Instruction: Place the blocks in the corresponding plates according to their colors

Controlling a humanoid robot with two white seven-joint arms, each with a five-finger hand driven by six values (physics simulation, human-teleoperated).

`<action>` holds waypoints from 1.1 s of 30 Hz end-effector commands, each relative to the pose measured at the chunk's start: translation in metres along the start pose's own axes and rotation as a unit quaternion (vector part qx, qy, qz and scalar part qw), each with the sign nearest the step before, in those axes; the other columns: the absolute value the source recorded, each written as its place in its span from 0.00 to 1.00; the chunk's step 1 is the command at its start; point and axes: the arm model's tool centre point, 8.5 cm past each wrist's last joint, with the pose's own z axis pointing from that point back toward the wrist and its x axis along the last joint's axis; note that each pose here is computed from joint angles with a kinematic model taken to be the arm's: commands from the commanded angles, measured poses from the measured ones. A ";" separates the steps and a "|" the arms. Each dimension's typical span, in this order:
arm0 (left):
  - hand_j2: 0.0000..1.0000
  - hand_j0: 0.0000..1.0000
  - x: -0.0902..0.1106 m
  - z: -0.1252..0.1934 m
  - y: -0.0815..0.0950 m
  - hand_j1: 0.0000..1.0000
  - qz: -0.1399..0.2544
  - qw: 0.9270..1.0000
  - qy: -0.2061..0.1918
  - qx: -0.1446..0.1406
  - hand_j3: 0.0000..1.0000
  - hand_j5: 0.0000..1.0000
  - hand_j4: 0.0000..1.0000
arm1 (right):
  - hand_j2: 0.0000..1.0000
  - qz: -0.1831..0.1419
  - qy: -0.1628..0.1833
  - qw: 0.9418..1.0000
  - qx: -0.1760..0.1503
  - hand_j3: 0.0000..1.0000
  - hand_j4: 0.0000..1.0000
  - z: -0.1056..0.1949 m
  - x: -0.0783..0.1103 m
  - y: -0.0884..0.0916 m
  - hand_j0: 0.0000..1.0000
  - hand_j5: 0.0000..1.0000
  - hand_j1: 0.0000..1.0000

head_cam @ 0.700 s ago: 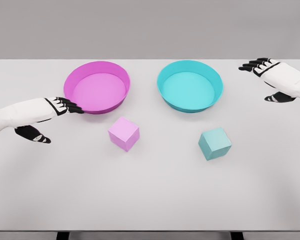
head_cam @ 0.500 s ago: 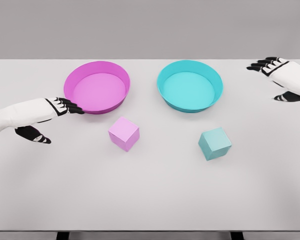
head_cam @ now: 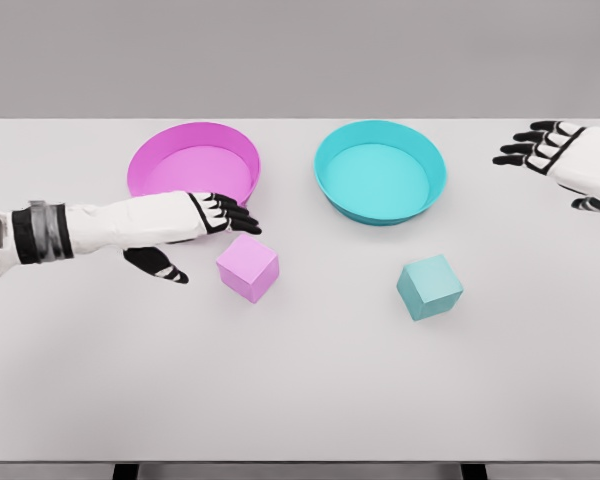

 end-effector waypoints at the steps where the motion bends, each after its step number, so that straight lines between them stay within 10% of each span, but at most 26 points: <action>1: 1.00 1.00 0.011 -0.023 -0.008 1.00 0.010 0.999 -0.030 -0.010 1.00 1.00 1.00 | 1.00 0.013 -0.020 1.000 -0.004 1.00 1.00 0.000 0.012 -0.012 1.00 1.00 1.00; 33: 1.00 1.00 -0.004 -0.060 -0.025 1.00 0.038 0.996 0.075 -0.044 1.00 1.00 1.00 | 1.00 -0.013 -0.084 0.995 0.060 1.00 1.00 -0.012 0.056 0.029 1.00 1.00 1.00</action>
